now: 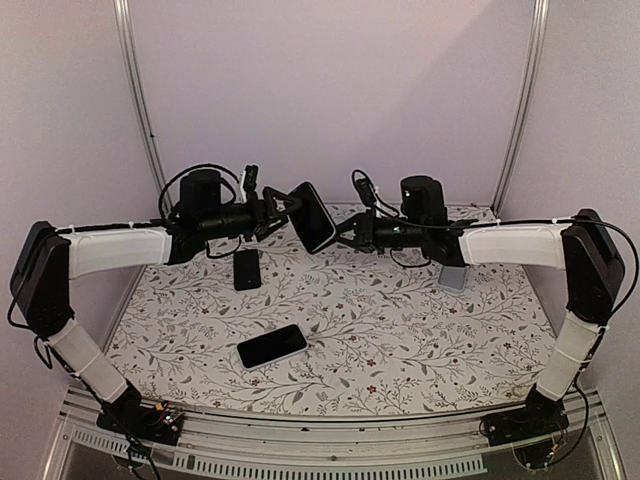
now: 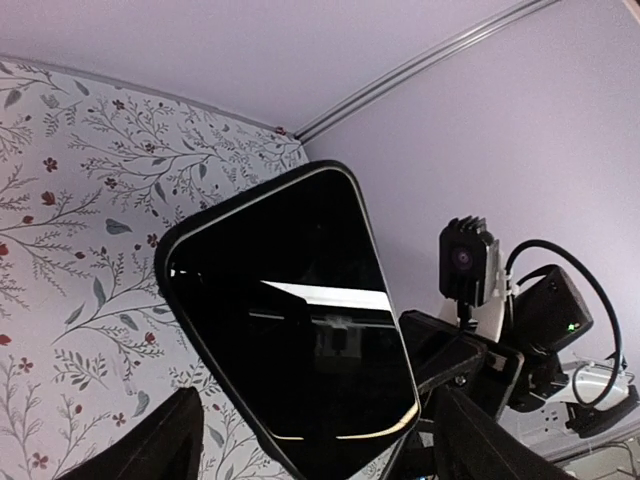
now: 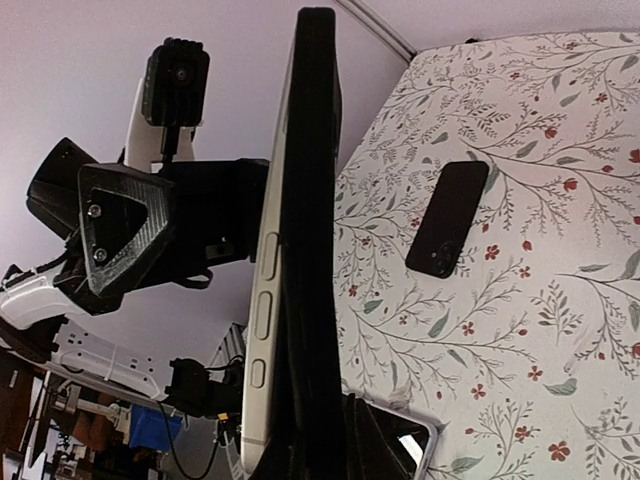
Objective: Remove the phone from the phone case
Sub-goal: Pass from the left arm to the right, then pick up the phone from the center of the board.
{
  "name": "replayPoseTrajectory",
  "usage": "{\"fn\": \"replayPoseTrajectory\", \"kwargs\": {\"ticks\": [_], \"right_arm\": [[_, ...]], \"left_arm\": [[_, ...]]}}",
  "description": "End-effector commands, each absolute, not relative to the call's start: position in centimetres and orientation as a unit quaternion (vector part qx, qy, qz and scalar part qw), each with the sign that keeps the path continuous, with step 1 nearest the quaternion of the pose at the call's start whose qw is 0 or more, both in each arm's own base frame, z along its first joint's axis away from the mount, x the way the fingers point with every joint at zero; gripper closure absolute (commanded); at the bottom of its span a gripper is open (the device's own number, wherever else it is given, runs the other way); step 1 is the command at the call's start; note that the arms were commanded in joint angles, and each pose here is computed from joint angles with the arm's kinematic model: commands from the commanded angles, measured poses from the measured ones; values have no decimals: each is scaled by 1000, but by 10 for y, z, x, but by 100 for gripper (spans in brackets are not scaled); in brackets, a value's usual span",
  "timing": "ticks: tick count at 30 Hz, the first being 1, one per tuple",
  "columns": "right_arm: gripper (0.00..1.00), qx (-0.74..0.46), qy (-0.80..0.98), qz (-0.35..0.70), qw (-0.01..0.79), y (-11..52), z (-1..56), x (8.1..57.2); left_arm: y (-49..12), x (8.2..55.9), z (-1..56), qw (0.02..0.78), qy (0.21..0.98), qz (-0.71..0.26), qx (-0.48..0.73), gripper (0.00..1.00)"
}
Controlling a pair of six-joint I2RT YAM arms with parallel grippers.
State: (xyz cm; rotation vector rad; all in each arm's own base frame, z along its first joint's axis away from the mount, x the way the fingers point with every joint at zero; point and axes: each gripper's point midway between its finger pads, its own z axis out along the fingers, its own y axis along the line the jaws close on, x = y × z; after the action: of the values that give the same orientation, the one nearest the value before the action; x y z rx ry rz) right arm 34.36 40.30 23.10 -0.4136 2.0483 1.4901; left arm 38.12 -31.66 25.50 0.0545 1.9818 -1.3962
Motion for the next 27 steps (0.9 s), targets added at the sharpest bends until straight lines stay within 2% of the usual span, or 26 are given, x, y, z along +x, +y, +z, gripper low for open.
{"fn": "replayPoseTrajectory", "kwargs": {"ticks": [1,4,17,27], "right_arm": [[100,-160,790,468,363,386,242,363],[100,-172,809,414,381,383,231,369],[100,-198,849,270,407,391,192,375],[100,-193,867,223,401,402,154,386]], "left_arm": [[-312,374,226,329,814,-478,32,19],[-318,371,214,306,825,-474,34,22],[-359,368,166,242,853,-460,51,22],[-365,376,144,231,863,-448,43,22]]}}
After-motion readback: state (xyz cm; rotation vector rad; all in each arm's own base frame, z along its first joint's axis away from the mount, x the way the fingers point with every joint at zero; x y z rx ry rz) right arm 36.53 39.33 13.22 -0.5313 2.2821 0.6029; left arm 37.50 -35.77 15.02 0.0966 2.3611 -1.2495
